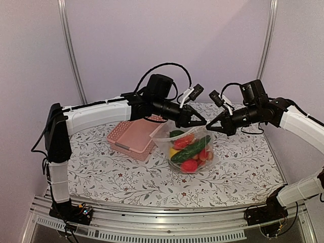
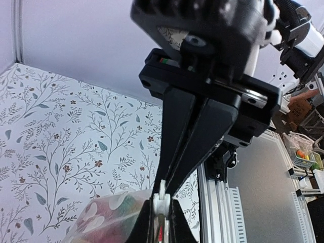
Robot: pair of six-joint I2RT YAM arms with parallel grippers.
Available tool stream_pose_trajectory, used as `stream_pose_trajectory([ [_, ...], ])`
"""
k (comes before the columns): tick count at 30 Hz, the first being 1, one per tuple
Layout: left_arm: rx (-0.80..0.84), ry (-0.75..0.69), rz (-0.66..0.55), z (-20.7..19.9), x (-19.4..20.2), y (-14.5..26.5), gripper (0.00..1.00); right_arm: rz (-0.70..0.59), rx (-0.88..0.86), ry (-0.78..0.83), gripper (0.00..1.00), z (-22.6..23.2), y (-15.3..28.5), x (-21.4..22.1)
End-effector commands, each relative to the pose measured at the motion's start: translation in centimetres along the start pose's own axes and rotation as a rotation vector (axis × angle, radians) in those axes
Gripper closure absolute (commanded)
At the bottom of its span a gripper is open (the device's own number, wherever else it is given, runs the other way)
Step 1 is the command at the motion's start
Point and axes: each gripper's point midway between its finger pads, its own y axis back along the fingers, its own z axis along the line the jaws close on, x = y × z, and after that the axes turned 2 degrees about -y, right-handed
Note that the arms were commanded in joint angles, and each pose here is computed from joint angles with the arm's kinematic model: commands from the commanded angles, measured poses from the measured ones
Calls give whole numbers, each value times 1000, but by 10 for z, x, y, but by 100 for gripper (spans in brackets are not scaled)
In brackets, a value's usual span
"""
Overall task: Place the food in the zip-top bag and seal the zipper
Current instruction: Zip the zipper of the food storage bag.
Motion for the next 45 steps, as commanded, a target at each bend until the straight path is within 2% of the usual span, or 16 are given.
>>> stream_pose_trajectory([
  [1, -62, 32, 13, 11, 3, 21, 100, -102, 52, 9, 100, -8, 20, -23],
  [14, -180, 57, 87, 23, 28, 60, 100, -97, 154, -37, 100, -34, 23, -17],
  [32, -285, 131, 211, 14, 117, 116, 100, -98, 328, -166, 100, -89, 33, -5],
  [40, -305, 161, 236, 13, 141, 132, 99, -100, 325, -182, 100, -93, 31, -5],
  [45, -284, 161, 209, 14, 132, 127, 99, -118, 186, -163, 100, -72, 23, -10],
])
